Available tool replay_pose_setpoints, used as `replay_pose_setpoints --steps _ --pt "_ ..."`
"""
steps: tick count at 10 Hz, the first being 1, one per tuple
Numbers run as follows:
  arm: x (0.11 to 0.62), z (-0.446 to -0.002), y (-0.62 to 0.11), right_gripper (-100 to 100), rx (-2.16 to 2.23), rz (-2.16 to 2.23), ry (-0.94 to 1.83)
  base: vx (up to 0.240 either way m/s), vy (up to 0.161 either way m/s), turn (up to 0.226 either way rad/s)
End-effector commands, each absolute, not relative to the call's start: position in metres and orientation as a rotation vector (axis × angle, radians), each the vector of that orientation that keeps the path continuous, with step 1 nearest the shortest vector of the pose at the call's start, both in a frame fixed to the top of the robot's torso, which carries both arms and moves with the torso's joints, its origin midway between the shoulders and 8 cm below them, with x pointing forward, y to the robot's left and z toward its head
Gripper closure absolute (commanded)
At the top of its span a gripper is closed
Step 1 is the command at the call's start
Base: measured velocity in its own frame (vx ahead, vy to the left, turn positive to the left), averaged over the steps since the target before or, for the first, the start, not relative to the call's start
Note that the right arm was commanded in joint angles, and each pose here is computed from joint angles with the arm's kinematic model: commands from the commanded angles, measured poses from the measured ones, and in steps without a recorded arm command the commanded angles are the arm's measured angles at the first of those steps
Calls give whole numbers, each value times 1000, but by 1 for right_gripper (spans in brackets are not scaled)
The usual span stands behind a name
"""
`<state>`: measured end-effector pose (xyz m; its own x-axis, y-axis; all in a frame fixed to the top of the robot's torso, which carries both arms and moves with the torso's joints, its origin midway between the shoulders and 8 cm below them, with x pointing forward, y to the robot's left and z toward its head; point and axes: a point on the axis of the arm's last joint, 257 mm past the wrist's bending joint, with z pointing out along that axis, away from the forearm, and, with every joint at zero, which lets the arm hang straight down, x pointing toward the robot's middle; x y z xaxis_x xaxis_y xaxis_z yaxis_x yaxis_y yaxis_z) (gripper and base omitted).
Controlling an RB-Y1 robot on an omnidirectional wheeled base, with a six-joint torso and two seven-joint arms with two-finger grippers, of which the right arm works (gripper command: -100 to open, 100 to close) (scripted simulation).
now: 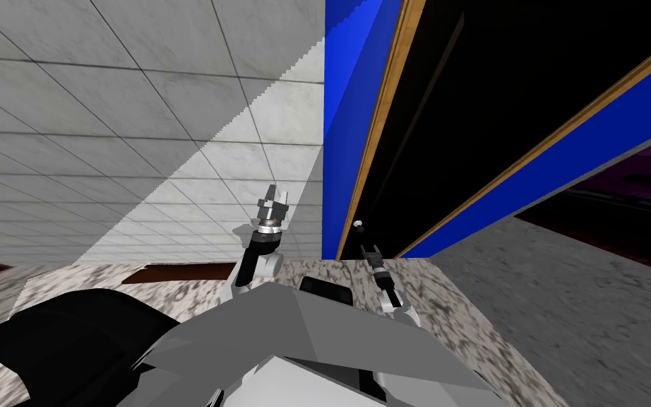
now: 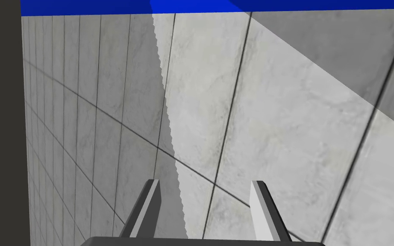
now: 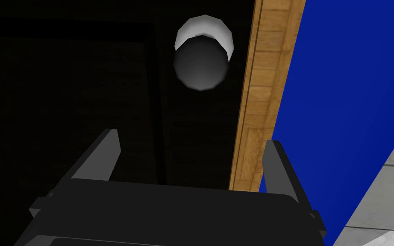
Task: Pull the door open
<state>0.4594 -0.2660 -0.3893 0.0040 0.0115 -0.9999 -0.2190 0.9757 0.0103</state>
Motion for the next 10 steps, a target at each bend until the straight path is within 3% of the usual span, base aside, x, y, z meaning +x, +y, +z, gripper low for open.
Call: replay_pose_setpoints --steps 1,6,8,10 --pt "461 -389 -273 -100 -147 162 1558 3 -4 173" --pt "466 -387 -318 -100 -34 41 1555 8 -3 298" --pt "466 -387 -318 -100 -34 41 1555 19 -22 80" --pt "467 -387 -339 -100 22 -15 1555 20 -29 299"
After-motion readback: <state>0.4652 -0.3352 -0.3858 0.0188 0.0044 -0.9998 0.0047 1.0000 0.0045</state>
